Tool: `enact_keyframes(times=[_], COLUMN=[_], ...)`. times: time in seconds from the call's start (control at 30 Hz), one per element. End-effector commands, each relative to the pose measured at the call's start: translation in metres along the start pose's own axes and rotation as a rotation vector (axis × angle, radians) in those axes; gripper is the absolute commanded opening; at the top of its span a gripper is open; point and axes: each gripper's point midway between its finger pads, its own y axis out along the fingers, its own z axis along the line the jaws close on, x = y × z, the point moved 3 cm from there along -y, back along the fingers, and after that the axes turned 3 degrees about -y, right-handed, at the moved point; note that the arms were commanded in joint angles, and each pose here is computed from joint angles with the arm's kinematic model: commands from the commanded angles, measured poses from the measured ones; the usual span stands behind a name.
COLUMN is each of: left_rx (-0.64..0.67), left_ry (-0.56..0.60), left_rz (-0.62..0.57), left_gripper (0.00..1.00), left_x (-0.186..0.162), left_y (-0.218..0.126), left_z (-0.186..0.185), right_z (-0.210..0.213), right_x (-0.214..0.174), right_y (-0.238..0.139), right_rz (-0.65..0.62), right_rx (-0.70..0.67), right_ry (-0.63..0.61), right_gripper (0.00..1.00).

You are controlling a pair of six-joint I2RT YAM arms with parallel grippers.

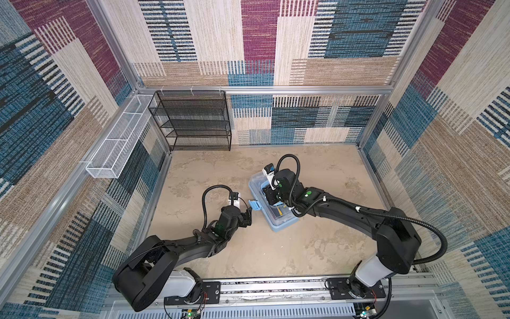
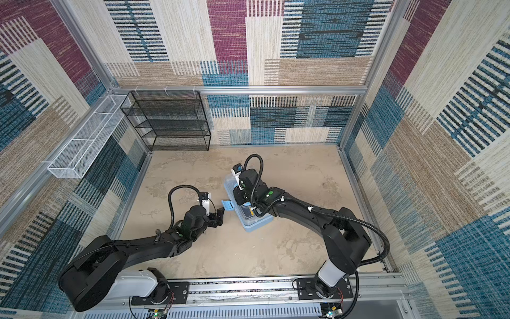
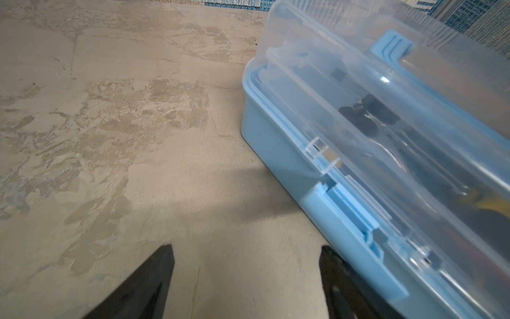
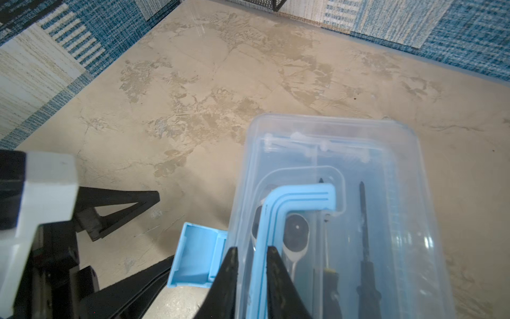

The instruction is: Pack the tool kit

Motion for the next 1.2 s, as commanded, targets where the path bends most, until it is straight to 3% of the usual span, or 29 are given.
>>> enact_keyframes(times=[0.0,0.5,1.17], left_rx=[-0.039,-0.069,-0.115], left_ry=[-0.034,-0.069,-0.094], left_rz=[-0.016,0.006,0.003], left_gripper=[0.86,0.86,0.85], left_x=[0.008,0.007,0.011], left_y=[0.001,0.006,0.011], left_z=[-0.006,-0.006,-0.013], right_z=[0.008,0.032,0.042], right_x=[0.006,-0.007,-0.015], right_y=[0.003,0.010,0.019], right_rz=[-0.018,0.031,0.085], right_rx=[0.020,0.115,0.154], right_ry=[0.003,-0.034,-0.044], right_gripper=[0.18,0.07,0.08])
